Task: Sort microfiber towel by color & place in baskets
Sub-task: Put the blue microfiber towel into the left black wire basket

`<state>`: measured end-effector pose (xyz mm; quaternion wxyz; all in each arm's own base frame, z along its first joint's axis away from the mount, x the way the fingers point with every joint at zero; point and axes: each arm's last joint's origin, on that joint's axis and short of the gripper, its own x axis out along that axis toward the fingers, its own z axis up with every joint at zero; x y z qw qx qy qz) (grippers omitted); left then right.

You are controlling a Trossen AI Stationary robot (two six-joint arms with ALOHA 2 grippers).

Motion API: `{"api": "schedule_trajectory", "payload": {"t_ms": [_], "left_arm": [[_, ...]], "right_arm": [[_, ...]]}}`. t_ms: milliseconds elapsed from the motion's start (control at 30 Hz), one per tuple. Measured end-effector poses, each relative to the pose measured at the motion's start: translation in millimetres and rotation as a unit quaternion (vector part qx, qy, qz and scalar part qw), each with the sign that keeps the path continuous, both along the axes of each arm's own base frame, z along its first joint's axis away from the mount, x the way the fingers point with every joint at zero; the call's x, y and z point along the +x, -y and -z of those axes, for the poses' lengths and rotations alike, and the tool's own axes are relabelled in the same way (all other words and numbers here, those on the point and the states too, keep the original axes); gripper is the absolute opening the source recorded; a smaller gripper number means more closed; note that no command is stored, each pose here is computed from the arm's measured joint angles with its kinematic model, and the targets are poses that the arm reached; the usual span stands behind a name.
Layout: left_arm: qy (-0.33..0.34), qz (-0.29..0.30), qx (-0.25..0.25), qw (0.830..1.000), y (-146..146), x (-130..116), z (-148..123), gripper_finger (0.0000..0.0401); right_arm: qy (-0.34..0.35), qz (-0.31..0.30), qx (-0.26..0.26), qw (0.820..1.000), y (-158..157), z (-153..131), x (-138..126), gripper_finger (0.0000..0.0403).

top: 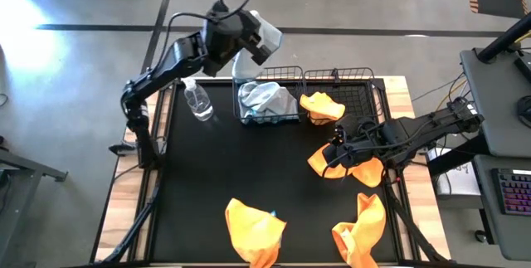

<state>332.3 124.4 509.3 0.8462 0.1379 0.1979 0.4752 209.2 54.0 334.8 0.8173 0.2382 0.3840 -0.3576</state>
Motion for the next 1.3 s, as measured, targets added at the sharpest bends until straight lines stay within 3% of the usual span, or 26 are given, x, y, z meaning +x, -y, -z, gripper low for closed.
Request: {"api": "schedule_trajectory", "payload": {"t_ms": [467,700,1033,1300], "left_arm": [[-0.049,-0.001,-0.053,0.997,-4,3,23,0.0163],[-0.072,-0.005,-0.086,0.994,-2,-1,31,0.0165],[-0.076,0.059,-0.17,0.981,3,0,42,0.0165],[-0.129,0.052,-0.21,0.968,6,-8,53,0.0165]], "right_arm": [[-0.018,-0.007,-0.008,1.0,0,8,-1,0.0123],[-0.03,0.007,-0.002,1.0,0,19,-2,0.0123],[-0.047,0.02,0.014,0.999,0,32,-4,0.0123],[-0.066,0.018,0.027,0.997,0,43,-5,0.0123]]}}
